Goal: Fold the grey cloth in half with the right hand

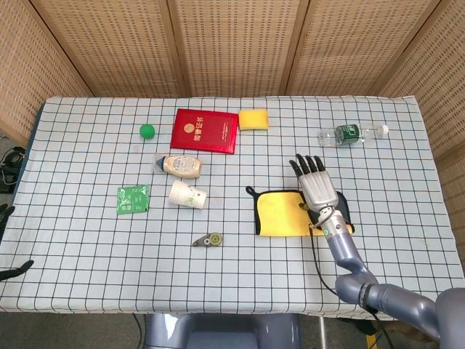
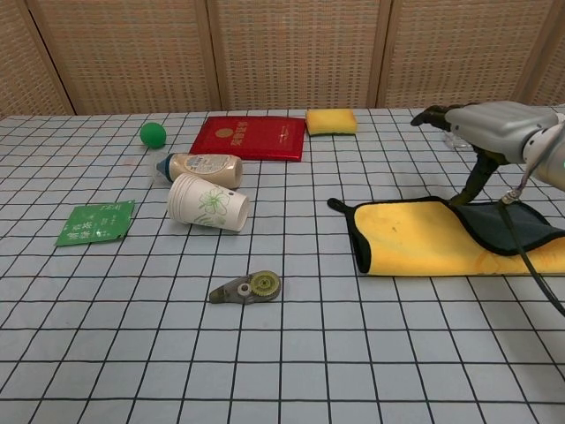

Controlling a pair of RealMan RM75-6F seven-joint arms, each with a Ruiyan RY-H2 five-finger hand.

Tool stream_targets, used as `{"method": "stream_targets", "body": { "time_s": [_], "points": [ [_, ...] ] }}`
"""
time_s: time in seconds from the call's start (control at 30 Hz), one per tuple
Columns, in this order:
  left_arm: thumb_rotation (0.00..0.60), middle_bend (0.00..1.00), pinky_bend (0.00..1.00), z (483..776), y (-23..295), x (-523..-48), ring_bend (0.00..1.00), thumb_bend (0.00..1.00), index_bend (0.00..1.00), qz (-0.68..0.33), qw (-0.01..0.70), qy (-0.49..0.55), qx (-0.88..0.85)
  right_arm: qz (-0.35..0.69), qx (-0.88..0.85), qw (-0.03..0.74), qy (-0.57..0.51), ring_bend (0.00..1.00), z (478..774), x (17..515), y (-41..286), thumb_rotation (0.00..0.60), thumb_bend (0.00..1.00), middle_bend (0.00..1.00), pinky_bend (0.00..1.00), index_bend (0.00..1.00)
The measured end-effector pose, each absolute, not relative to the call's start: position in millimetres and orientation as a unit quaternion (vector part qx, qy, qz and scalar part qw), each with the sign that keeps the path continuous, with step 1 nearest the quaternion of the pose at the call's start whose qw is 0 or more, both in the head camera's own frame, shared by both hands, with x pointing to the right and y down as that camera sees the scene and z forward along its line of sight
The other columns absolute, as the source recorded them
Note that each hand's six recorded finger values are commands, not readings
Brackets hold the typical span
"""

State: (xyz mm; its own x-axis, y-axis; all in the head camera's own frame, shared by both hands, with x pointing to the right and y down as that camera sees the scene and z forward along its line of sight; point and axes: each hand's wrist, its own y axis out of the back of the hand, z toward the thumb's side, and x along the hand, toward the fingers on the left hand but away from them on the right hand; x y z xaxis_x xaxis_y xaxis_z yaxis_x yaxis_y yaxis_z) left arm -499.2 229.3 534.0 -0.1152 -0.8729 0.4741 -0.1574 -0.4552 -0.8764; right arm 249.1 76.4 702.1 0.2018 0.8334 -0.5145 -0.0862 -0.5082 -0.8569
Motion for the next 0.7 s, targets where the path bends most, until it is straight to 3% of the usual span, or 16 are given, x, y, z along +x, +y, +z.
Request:
{"method": "stream_targets", "body": {
  "time_s": [0.3, 0.7],
  "points": [
    [0.600, 0.00, 0.00, 532, 230, -497, 0.00, 0.00, 0.00, -0.605, 0.296, 0.431, -0.601, 0.540, -0.676, 0.431, -0.258, 0.00, 669, 277, 108, 0.600, 0.28, 0.00, 0.00, 0.43],
    [0.600, 0.00, 0.00, 534, 231, -493, 0.00, 0.00, 0.00, -0.603, 0.300, 0.426, -0.604, 0.523, -0.675, 0.475, -0.210, 0.00, 676, 313, 163, 0.600, 0.40, 0.00, 0.00, 0.49]
  ]
}}
